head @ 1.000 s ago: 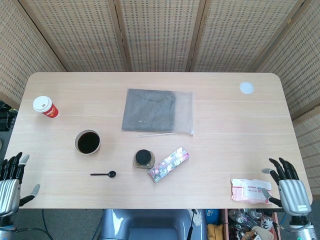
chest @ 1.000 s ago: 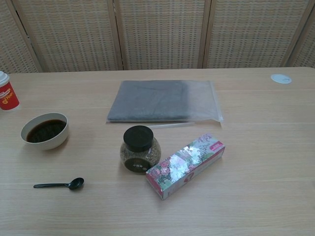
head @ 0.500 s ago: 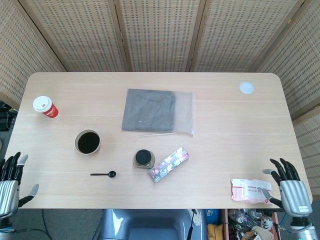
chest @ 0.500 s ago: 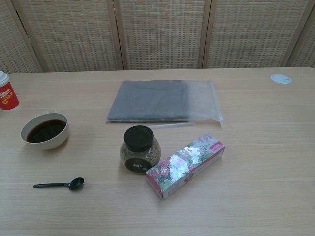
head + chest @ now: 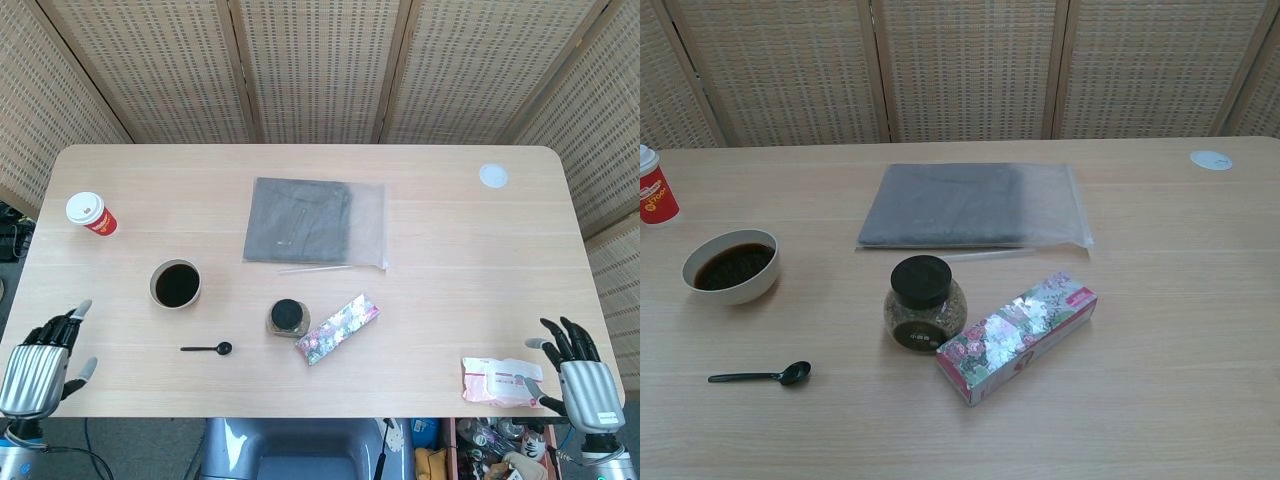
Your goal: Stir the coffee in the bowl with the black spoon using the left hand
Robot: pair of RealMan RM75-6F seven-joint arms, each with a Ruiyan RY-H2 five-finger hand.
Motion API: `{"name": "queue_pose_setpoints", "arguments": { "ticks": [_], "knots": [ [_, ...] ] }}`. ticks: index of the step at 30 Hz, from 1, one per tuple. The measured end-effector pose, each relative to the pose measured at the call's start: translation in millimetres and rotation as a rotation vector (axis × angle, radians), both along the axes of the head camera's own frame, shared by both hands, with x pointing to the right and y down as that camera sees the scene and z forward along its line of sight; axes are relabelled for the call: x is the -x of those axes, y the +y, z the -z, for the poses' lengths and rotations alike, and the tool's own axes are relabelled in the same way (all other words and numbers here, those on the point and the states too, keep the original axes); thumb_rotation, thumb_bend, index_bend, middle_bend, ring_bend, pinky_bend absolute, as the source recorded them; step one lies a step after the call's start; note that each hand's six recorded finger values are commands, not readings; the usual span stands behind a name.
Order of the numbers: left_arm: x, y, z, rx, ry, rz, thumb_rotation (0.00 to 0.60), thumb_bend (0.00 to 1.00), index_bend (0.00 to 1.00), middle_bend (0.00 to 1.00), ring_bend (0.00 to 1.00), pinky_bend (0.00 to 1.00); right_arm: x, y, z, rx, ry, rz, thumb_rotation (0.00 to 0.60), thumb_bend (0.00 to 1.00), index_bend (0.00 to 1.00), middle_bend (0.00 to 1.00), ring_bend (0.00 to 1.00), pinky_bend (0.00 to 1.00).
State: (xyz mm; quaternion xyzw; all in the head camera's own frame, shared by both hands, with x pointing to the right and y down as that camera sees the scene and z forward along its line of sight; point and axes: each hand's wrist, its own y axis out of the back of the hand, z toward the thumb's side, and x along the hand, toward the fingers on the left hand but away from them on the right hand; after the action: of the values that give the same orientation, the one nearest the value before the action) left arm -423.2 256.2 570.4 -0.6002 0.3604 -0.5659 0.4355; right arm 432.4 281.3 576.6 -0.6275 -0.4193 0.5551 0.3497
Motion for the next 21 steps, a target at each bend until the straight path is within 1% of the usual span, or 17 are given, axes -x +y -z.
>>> {"name": "queue_pose_setpoints", "arguments": {
  "ticks": [2, 5, 8, 10, 14, 21],
  "knots": [
    [-8, -5, -6, 0.021, -0.004, -0.041, 0.600, 0.29, 0.18, 0.54, 0.54, 0.62, 0, 0, 0, 0.001, 0.001, -0.001, 0.600, 0.38, 0.37, 0.22, 0.06, 0.13],
    [-20, -12, -14, 0.047, -0.006, -0.095, 0.600, 0.28, 0.26, 0.63, 0.62, 0.66, -1, 0, -1, 0.003, 0.002, -0.002, 0.600, 0.38, 0.37, 0.22, 0.06, 0.13],
    [-32, -17, -24, 0.074, 0.000, -0.138, 0.600, 0.29, 0.33, 0.72, 0.69, 0.70, -2, 0, -1, 0.006, 0.004, -0.003, 0.600, 0.38, 0.37, 0.22, 0.06, 0.14],
    [-39, -20, -31, 0.095, 0.003, -0.158, 0.600, 0.29, 0.37, 0.76, 0.72, 0.71, -2, 0, -1, 0.008, 0.005, -0.003, 0.600, 0.38, 0.37, 0.22, 0.06, 0.14],
    [-52, -25, -48, 0.142, 0.003, -0.187, 0.600, 0.29, 0.41, 0.79, 0.75, 0.71, -2, 0, -2, 0.009, 0.006, -0.003, 0.600, 0.38, 0.37, 0.22, 0.06, 0.13],
    [-70, -31, -68, 0.193, 0.003, -0.212, 0.600, 0.29, 0.41, 0.80, 0.76, 0.71, -2, 1, -3, 0.014, 0.008, -0.004, 0.600, 0.38, 0.37, 0.22, 0.06, 0.13]
  ]
}}
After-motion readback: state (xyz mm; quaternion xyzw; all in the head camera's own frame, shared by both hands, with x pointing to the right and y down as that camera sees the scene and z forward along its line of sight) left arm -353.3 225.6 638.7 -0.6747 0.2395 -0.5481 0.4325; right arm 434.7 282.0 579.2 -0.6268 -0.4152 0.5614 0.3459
